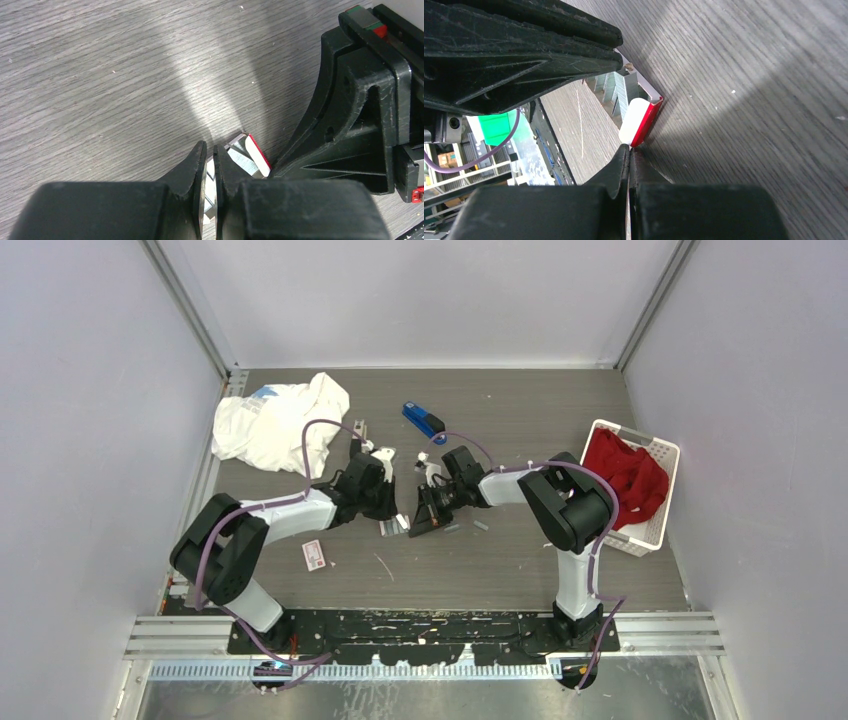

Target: Unload the staples from the stapler

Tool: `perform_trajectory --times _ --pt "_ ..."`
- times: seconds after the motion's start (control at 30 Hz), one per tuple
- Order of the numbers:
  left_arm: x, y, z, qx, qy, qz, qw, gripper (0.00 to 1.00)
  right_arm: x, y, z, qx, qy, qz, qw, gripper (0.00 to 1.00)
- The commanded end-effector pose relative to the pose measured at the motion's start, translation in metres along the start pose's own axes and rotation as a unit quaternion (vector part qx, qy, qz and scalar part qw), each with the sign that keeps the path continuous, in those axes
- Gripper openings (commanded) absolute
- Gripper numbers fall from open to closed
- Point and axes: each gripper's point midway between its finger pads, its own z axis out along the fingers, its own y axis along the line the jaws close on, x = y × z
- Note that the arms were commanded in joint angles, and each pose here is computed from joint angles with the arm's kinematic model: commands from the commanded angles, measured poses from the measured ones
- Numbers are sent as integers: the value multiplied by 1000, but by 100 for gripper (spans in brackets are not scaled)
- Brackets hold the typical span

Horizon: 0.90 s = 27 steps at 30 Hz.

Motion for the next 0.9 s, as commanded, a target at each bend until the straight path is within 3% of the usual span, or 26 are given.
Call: perform_trajectory --times 0.0,0.87 --pt "-19 -6 -1 10 -24 8 1000 11 -5 -13 6 30 -6 -9 999 1" --pt "-21 -13 -3 26 -23 14 999 10 -8 -12 5 29 -7 -17 999 3"
